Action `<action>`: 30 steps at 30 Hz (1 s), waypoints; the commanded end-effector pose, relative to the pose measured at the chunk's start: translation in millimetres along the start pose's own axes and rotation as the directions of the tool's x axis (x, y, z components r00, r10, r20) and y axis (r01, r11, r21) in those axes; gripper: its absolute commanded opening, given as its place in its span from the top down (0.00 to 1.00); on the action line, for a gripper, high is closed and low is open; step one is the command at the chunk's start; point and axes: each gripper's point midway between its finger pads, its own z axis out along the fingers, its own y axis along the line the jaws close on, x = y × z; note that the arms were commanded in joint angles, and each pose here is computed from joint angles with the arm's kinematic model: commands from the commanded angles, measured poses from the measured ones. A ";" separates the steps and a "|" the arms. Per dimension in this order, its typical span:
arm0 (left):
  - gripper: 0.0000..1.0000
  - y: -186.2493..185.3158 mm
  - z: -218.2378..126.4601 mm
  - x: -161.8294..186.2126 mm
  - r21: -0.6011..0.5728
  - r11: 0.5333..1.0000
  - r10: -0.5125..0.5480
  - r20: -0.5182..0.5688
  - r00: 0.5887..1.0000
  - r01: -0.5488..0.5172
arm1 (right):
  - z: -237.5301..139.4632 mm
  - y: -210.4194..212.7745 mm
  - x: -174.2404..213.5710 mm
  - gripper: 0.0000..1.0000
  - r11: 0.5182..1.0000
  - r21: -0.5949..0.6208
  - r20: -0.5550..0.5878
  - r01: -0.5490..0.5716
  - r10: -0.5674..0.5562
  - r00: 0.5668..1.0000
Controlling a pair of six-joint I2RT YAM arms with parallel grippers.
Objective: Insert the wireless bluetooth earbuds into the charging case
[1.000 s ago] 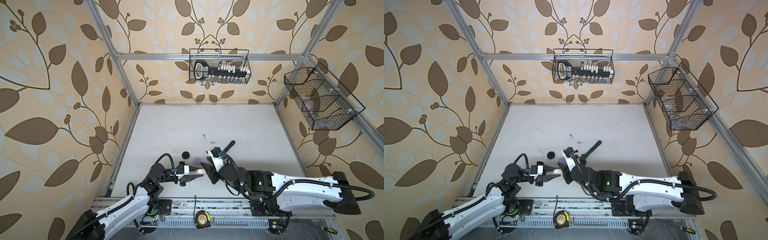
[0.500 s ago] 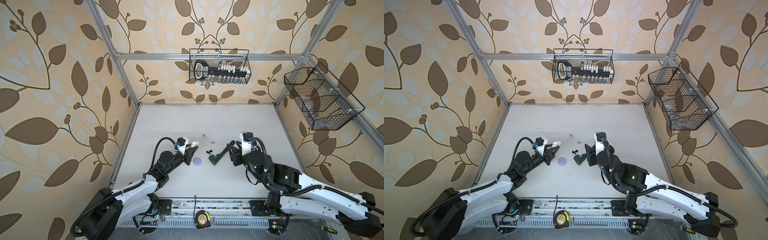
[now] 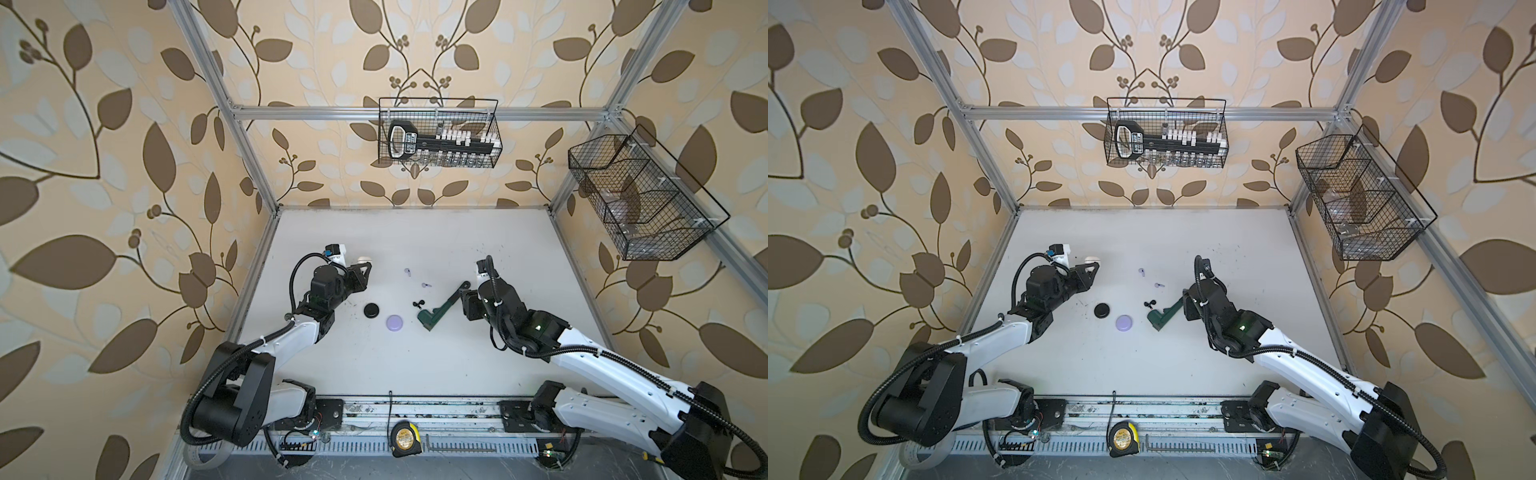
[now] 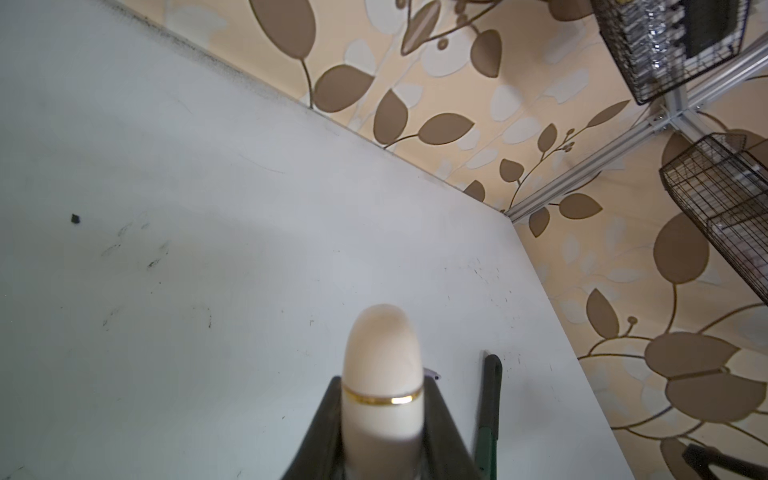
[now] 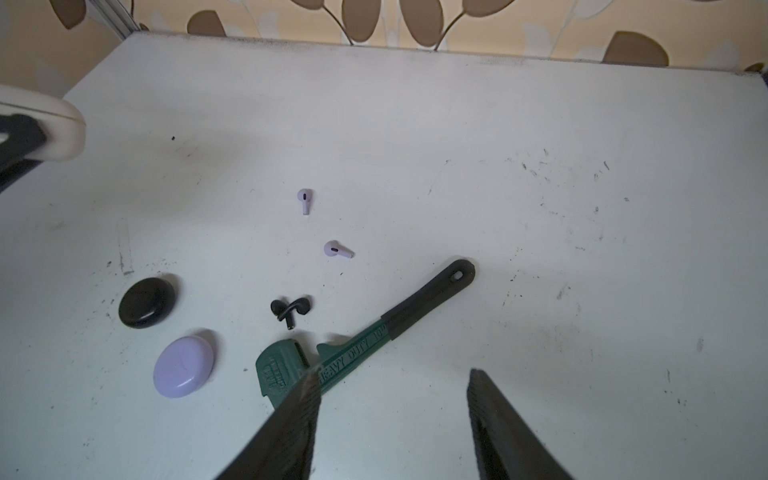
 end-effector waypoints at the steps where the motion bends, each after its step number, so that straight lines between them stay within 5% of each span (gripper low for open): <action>1: 1.00 14.5 11.0 -8.2 -0.011 0.992 -0.123 -0.018 0.992 0.122 | 2.5 11.8 -8.2 0.38 0.998 -0.063 0.044 0.006 -0.003 0.999; 14: 1.00 57.4 54.3 23.3 -0.073 0.962 -0.272 -0.148 0.951 0.264 | 16.1 25.7 2.7 0.35 0.995 -0.092 -0.021 0.024 -0.026 0.999; 30: 1.00 87.2 74.4 42.4 -0.119 0.930 -0.364 -0.156 0.918 0.349 | 20.2 34.8 7.9 0.34 0.993 -0.111 -0.049 0.045 -0.051 0.998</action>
